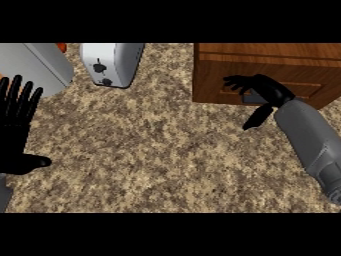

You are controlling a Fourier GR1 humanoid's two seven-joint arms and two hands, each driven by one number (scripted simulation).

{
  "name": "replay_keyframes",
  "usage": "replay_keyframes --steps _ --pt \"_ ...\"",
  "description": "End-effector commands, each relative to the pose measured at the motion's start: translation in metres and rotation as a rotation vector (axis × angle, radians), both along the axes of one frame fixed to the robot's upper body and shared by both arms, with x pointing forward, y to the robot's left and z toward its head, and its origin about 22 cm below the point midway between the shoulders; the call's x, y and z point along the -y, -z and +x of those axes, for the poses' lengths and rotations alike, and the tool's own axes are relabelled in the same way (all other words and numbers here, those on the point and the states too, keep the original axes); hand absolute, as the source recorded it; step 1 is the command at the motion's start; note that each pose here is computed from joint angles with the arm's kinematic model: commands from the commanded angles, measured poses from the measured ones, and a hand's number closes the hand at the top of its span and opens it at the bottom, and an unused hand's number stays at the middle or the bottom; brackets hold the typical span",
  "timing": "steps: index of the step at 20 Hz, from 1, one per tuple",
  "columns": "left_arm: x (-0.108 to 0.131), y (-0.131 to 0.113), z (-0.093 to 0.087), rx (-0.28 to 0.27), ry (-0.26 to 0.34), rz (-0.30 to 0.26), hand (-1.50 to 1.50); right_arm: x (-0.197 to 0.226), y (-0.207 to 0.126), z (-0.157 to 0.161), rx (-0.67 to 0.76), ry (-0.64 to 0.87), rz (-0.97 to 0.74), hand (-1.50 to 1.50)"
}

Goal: Pick up the cup, place it into the drawer and close the drawer

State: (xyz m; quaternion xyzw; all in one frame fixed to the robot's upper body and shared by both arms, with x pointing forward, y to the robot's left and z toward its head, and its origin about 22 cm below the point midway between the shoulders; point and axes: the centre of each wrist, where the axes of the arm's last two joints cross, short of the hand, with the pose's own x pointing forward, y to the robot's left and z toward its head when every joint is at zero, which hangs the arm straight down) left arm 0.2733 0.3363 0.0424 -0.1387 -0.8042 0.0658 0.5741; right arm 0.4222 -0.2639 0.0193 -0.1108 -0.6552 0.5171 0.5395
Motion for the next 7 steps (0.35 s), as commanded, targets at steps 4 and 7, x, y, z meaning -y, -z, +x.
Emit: replay_keyframes --steps 4,7 --pt "-0.005 0.002 -0.002 0.014 0.004 0.004 -1.5 0.026 -0.026 0.011 0.009 0.148 -0.045 -1.5" --pt "-0.002 0.001 0.003 0.001 0.006 0.001 -1.5 0.035 -0.029 0.01 0.009 0.143 -0.037 -1.5"
